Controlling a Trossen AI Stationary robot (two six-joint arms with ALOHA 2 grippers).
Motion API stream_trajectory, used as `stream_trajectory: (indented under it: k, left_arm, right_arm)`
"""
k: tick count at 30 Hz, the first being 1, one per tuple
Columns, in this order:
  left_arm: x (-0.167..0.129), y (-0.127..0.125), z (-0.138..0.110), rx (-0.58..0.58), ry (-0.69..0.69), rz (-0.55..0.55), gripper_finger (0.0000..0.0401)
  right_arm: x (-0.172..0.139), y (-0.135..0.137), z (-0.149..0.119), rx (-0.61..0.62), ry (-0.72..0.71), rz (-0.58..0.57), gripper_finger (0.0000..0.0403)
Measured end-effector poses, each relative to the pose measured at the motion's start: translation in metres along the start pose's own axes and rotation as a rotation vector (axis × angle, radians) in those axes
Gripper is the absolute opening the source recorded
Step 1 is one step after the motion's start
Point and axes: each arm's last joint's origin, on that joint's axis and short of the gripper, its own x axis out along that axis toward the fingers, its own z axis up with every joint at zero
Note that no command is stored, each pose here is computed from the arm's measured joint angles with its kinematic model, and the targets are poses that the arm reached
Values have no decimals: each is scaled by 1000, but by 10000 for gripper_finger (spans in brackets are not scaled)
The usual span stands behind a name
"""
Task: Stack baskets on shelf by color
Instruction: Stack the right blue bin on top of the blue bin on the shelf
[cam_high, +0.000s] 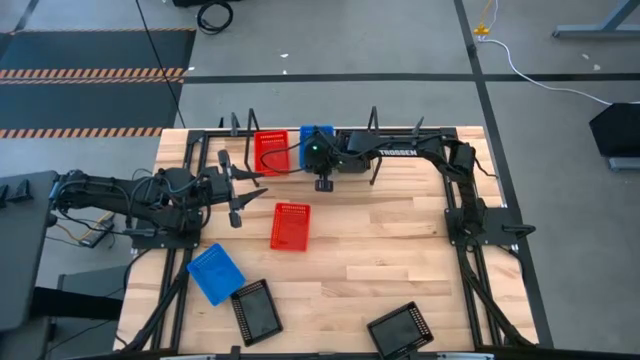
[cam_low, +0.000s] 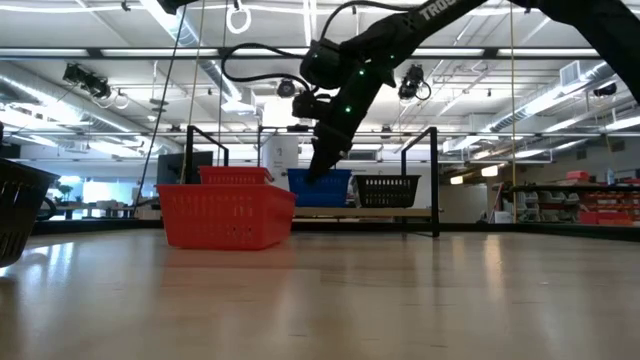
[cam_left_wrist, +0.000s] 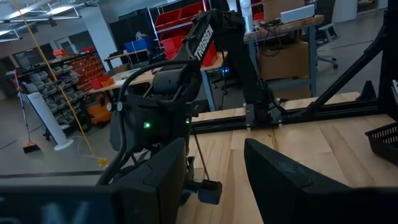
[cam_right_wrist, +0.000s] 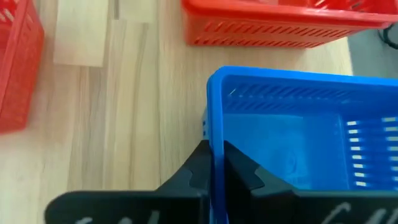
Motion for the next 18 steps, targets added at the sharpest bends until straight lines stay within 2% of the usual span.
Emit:
stream_trajectory:
  k: [3,7,18]
  left_arm:
    - [0,0,0,0,0,0,172]
    - [0,0,0,0,0,0,172]
    - [0,0,0,-1,0,0,172]
  right_arm:
    - [0,1,3,0,-26,-14,31]
    - [0,4,6,-10,-47,-4,20]
    - [-1,11,7,22,-39,24,31]
